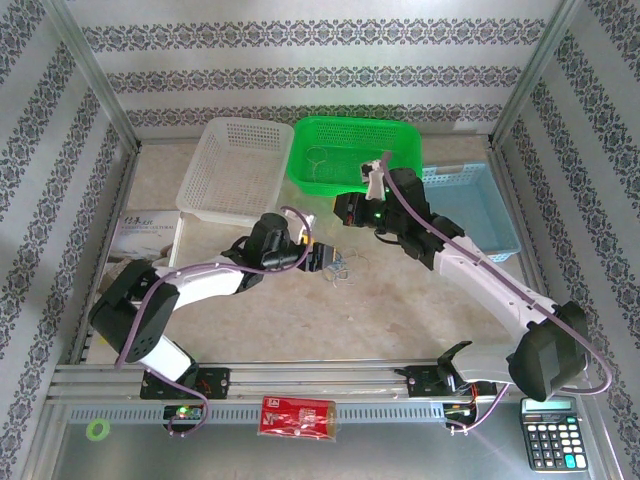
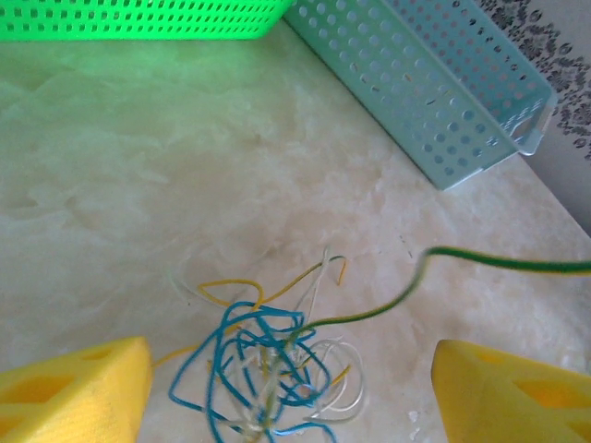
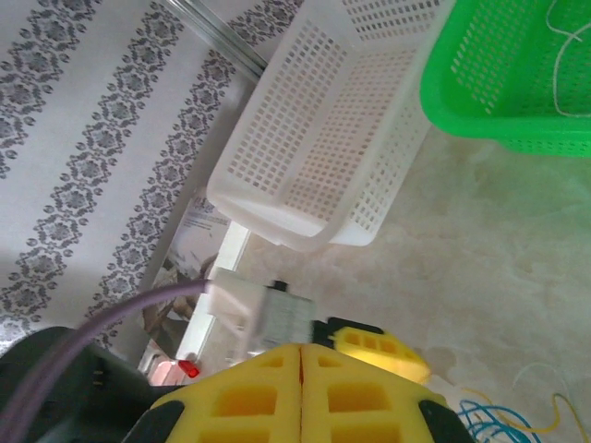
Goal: Untangle the cables
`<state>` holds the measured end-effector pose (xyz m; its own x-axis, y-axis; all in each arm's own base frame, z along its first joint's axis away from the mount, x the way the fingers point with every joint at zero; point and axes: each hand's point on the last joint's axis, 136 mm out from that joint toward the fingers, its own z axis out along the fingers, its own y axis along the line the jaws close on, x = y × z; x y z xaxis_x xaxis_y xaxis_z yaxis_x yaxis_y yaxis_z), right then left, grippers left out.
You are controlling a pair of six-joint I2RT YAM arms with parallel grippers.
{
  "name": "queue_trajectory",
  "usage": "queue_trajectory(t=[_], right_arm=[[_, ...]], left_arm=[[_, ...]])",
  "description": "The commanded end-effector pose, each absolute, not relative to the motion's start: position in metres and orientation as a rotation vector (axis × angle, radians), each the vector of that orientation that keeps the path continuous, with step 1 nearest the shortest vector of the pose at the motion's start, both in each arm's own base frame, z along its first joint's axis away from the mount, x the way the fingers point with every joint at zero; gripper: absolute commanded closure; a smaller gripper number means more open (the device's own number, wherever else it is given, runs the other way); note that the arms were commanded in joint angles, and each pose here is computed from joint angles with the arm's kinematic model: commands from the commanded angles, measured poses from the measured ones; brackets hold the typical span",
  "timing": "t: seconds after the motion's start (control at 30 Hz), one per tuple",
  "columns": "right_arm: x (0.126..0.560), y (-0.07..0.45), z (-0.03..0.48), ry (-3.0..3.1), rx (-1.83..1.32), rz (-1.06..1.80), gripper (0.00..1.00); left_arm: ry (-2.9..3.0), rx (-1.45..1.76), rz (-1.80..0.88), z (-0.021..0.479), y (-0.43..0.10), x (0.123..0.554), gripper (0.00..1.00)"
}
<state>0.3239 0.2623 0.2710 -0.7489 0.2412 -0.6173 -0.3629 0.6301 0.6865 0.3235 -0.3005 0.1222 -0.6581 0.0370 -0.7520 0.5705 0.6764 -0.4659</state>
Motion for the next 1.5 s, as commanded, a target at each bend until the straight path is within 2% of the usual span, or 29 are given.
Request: queue_trajectory(t=[0.0, 0.07, 0.2, 0.37, 0.53, 0.73, 1.03, 1.47], right_arm=[[0.317, 0.274, 0.296, 2.107, -0.144, 1.177, 1.00], [0.315, 0.276, 0.305, 2.091, -0.150, 1.208, 1.00], [0.312, 0.277, 0.328, 2.043, -0.154, 1.250, 1.00], [0.311, 0.272, 0.361, 1.970, -0.144, 1.310, 1.00], [0.313, 0.261, 0.395, 1.889, -0.126, 1.346, 1.00], [0.322, 0.226, 0.429, 1.795, -0.055, 1.314, 1.00], [0.342, 0.139, 0.441, 1.709, 0.155, 1.142, 1.00], [0.371, -0.012, 0.372, 1.710, 0.556, 0.633, 1.00]], left_arm=[[2.066, 0.434, -0.900, 0.132, -0.307, 0.339, 0.21], [2.069, 0.409, -0.889, 0.126, -0.306, 0.344, 0.25], [2.095, 0.389, -0.894, 0.111, -0.309, 0.347, 0.44], [2.129, 0.379, -0.896, 0.095, -0.308, 0.345, 0.56], [2.156, 0.369, -0.891, 0.083, -0.304, 0.341, 0.61], [2.163, 0.358, -0.893, 0.079, -0.300, 0.337, 0.61], [2.150, 0.357, -0.912, 0.090, -0.298, 0.331, 0.57], [2.070, 0.333, -0.987, 0.149, -0.294, 0.319, 0.21]])
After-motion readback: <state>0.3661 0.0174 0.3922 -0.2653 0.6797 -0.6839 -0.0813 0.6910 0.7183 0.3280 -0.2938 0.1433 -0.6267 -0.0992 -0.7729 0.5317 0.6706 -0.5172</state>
